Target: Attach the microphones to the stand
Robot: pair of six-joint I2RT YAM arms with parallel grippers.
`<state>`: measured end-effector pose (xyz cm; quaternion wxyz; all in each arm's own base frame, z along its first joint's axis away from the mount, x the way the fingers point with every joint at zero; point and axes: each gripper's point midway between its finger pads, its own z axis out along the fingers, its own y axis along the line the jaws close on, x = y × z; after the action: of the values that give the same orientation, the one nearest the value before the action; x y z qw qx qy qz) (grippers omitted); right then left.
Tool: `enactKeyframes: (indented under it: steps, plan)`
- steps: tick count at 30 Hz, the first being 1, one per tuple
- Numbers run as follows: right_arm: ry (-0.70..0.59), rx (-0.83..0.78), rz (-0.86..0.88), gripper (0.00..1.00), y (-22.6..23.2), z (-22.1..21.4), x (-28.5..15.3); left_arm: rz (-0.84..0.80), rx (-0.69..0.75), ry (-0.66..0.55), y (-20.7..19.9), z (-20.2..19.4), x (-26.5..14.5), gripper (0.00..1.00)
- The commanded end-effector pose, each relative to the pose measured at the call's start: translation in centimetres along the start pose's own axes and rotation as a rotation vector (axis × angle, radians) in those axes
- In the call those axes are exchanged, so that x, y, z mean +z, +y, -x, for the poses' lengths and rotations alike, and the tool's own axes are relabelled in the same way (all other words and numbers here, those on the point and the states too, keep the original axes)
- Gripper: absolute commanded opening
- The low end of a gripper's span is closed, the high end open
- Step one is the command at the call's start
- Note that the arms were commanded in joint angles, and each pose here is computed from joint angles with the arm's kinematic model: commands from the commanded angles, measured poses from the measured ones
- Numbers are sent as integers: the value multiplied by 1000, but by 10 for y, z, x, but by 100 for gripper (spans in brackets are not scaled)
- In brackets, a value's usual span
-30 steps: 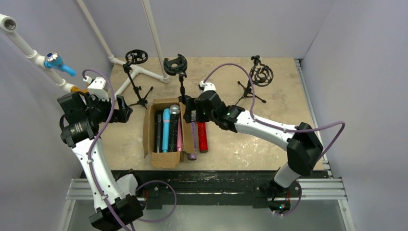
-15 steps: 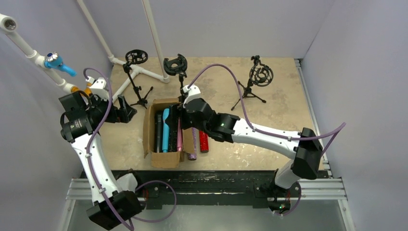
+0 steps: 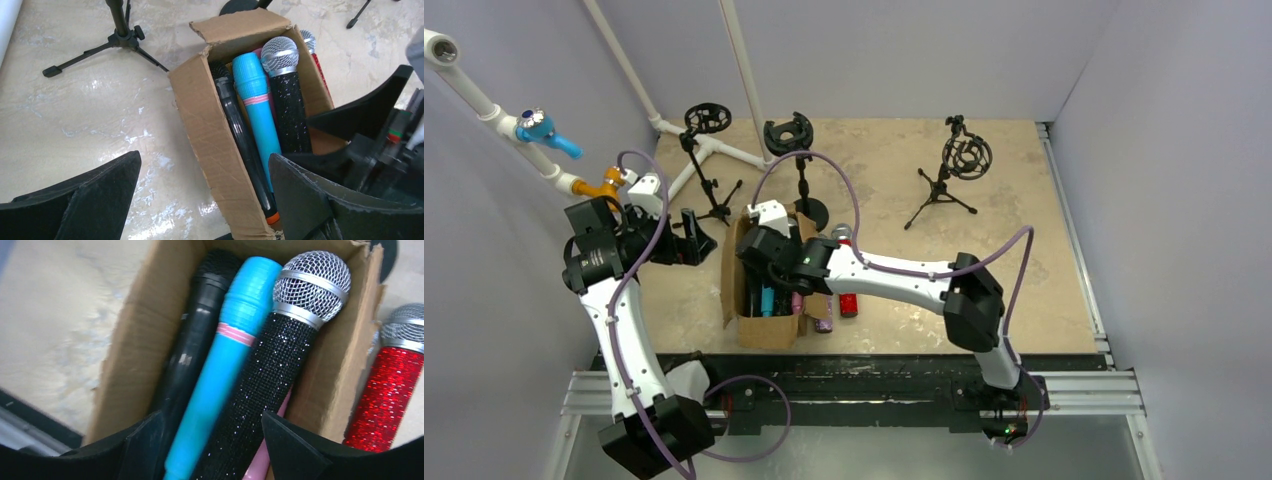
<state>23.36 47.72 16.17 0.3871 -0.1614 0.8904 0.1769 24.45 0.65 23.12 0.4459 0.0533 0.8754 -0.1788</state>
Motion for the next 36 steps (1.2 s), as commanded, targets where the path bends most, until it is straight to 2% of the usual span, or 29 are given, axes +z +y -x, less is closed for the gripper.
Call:
enactKeyframes:
  steps: [1, 15, 22, 24, 29, 36]
  plan:
    - [-5, 42, -140, 75, -26, 13, -6, 12, 51, 5, 4, -4, 1, 100]
    - [61, -45, -188, 72, -24, -7, 41, 23, 63, 24, 7, -10, 7, 97]
    - [86, -44, -111, 67, -5, -9, 50, 21, 63, 31, 9, -11, 8, 95]
    - [65, -36, -84, 61, 1, 0, 46, 19, 60, 33, 9, -11, 9, 94]
    - [-18, 1, -19, 37, 11, 36, 18, 24, 64, 38, 11, -11, 11, 92]
    - [-151, 46, 73, 24, 15, 101, -37, 32, 63, 45, 14, -12, 12, 90]
